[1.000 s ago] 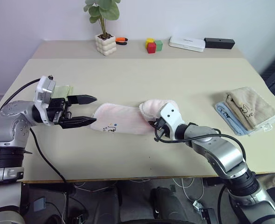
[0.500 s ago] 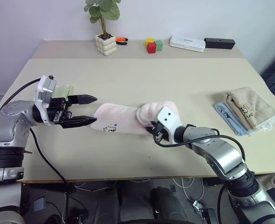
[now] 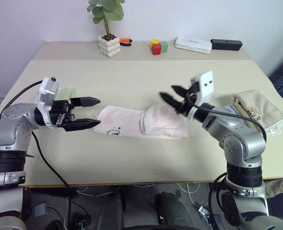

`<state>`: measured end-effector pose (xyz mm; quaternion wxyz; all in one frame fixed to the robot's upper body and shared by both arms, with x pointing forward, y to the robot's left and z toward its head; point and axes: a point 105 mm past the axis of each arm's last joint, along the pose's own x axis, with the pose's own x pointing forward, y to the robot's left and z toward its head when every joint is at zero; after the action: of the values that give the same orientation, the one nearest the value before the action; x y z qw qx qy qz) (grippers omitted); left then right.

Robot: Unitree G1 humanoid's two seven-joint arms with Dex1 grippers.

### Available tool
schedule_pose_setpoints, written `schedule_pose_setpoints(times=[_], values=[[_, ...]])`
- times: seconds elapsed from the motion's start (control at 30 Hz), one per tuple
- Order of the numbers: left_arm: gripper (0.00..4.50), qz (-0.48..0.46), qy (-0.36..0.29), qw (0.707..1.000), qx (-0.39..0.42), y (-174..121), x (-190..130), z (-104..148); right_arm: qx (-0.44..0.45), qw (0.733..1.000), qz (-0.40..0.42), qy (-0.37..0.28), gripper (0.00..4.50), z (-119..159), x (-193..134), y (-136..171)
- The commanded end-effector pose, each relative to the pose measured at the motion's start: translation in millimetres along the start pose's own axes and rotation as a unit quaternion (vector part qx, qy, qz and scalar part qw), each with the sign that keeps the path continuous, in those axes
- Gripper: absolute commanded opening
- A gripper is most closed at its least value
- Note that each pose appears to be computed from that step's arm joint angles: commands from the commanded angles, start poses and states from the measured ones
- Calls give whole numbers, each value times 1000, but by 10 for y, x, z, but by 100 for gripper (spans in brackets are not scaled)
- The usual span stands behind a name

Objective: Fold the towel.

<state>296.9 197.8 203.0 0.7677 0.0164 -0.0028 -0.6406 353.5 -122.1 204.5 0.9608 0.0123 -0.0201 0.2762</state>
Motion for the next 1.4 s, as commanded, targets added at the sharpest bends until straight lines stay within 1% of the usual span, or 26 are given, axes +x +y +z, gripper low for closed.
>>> schedule_pose_setpoints(times=[0.03, 0.07, 0.1, 0.17, 0.27, 0.33, 0.37, 0.43, 0.5, 0.6, 0.67, 0.73, 0.8, 0.87, 0.93, 1.07, 1.17, 1.27, 1.4], values=[[450, -2, -8, 1000, 23, 2, 24, 109, -36, 998, -43, -25, 96, -53, 33, -141], [450, -2, -8, 1000, 23, 1, 30, 110, -37, 998, -48, -25, 43, -133, 55, -143], [450, -2, -9, 1000, 23, 0, 34, 112, -46, 997, -53, -26, 5, -198, 74, -137], [450, -1, -9, 1000, 23, -2, 37, 120, -30, 998, -47, -34, 5, -333, 103, -70], [450, 2, -7, 1000, 25, -7, 31, 136, -9, 997, -62, -45, 5, -454, 101, -58], [450, 4, -7, 1000, 25, -10, 19, 150, -12, 997, -64, -50, 5, -554, 78, -14], [450, 6, -8, 1000, 25, -11, 15, 153, -12, 997, -64, -45, 5, -628, 70, 6], [450, 7, -8, 1000, 23, -16, 12, 158, -8, 996, -81, -25, 5, -897, 36, 9], [450, 7, -7, 1000, 23, -18, 15, 160, -23, 997, -74, -6, 5, -1076, 28, 63], [450, 5, -8, 1000, 24, -25, 31, 181, -42, 997, -71, 6, 5, -1236, 31, 93], [450, 4, -8, 1000, 23, -19, 36, 187, -38, 996, -75, 11, 5, -1312, 49, 102], [450, 4, -7, 1000, 24, -12, 45, 186, -41, 996, -75, 25, 5, -1399, 53, 117], [450, 3, -9, 1000, 24, -12, 53, 196, -66, 994, -69, 56, 5, -1517, 47, 150], [450, 7, -7, 1000, 19, -7, 57, 179, -99, 992, -53, 61, 5, -1474, 85, 220], [450, 12, -5, 1000, 16, -3, 60, 161, -104, 992, -45, 48, 5, -1345, 127, 238], [450, 23, -4, 999, 22, -4, 69, 175, -105, 994, -30, -10, 5, -797, 196, 223], [450, 22, -11, 999, 22, -25, 79, 194, -118, 992, -16, -35, 5, -533, 230, 294], [450, 27, -13, 999, 22, -20, 86, 170, -128, 991, 3, -36, 5, -502, 276, 418], [450, 25, -13, 999, 29, -47, 122, 204, -113, 994, 9, -8, 5, -732, 320, 477]])
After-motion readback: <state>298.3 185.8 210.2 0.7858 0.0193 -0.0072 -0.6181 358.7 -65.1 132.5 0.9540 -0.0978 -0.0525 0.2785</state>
